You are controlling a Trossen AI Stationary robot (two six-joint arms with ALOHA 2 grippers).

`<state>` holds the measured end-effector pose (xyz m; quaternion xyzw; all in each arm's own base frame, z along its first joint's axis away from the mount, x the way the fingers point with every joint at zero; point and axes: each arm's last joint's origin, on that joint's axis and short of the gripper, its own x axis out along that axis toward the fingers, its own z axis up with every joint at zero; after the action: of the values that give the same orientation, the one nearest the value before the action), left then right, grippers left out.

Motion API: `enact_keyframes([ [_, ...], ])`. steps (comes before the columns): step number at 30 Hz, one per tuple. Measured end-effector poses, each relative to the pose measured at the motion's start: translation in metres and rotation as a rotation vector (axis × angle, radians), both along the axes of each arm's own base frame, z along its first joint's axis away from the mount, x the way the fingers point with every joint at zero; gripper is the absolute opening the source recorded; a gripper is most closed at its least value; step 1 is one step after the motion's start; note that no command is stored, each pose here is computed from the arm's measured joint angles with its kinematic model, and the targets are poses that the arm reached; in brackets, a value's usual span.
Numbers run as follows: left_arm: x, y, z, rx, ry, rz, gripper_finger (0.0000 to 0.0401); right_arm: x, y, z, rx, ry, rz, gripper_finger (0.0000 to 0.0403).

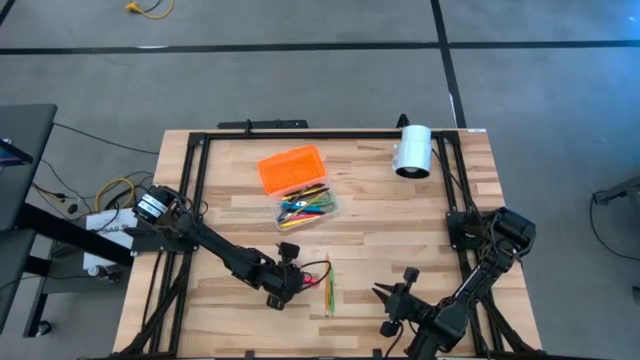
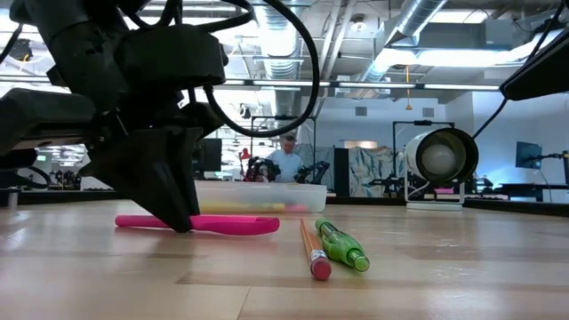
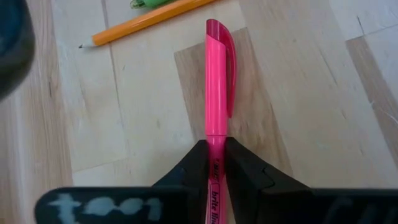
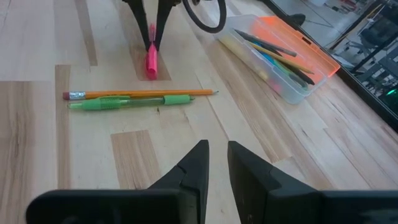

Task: Pick & place school supplies into a supply box
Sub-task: Put the pink pen into the supply box

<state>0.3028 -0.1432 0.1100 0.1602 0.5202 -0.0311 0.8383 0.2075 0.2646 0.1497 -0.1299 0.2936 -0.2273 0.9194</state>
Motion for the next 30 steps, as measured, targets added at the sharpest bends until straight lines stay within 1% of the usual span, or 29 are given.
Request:
enact_keyframes([
  [16, 0.0001, 0.0001, -0.0001, -0.003, 0.002, -0.002, 0.0033, 0.0, -0.0001, -0.0001, 0.0, 0.0, 0.0, 0.0054],
  [25, 0.0021, -0.0002, 0.0013, 0.017, -0.009, 0.001, 0.0032, 0.0, -0.0001, -0.0001, 0.0, 0.0, 0.0, 0.0054],
  [30, 0.0071, -0.0041, 0.0091, 0.044, -0.002, -0.013, 0.0032, 0.0, -0.0001, -0.0001, 0.0, 0.0, 0.0, 0.0054],
])
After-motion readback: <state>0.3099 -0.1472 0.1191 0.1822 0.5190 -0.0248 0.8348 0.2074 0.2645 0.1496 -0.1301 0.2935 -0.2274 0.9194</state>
